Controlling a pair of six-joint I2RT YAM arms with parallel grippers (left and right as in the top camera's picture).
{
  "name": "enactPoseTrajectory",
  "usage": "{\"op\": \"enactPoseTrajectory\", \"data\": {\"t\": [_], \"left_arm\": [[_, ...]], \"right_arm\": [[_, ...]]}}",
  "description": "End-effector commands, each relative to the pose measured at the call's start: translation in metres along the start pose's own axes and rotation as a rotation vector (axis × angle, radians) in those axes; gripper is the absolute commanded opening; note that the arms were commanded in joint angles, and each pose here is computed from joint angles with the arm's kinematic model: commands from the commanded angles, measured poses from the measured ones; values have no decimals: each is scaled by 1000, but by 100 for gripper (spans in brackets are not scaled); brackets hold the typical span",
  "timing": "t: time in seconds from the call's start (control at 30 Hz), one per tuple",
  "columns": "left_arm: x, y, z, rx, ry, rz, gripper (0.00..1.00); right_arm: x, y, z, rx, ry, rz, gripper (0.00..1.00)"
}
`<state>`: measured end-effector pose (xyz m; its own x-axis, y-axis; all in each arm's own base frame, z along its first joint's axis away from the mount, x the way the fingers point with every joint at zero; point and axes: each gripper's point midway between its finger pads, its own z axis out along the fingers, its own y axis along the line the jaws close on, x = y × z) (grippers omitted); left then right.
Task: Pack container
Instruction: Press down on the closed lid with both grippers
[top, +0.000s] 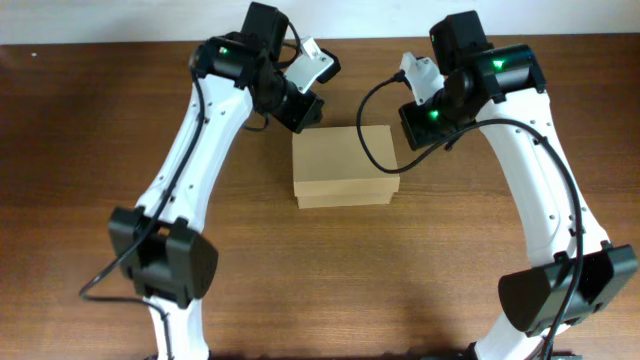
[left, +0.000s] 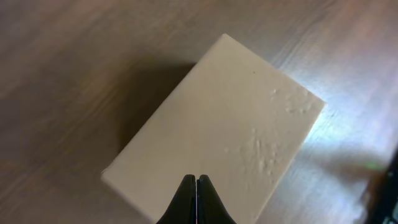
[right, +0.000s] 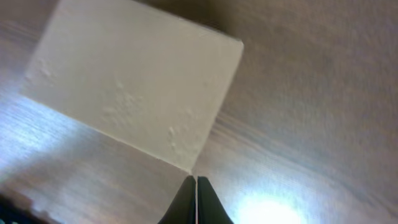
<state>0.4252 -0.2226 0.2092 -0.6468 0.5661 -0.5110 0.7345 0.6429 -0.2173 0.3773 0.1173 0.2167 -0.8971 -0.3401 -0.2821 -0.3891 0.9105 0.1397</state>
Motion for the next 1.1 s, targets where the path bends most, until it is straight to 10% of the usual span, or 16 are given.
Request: {"op": "enactPoseTrajectory", "data": {"t": [0.0,1.07], "left_arm": [[26,17,-6,-129,63,-37,2],[92,-9,33,-133,142,-50,2]], "right_arm": [[20,-5,5,35,64,24,4],[32,16,68,-18,105,-26,4]]}}
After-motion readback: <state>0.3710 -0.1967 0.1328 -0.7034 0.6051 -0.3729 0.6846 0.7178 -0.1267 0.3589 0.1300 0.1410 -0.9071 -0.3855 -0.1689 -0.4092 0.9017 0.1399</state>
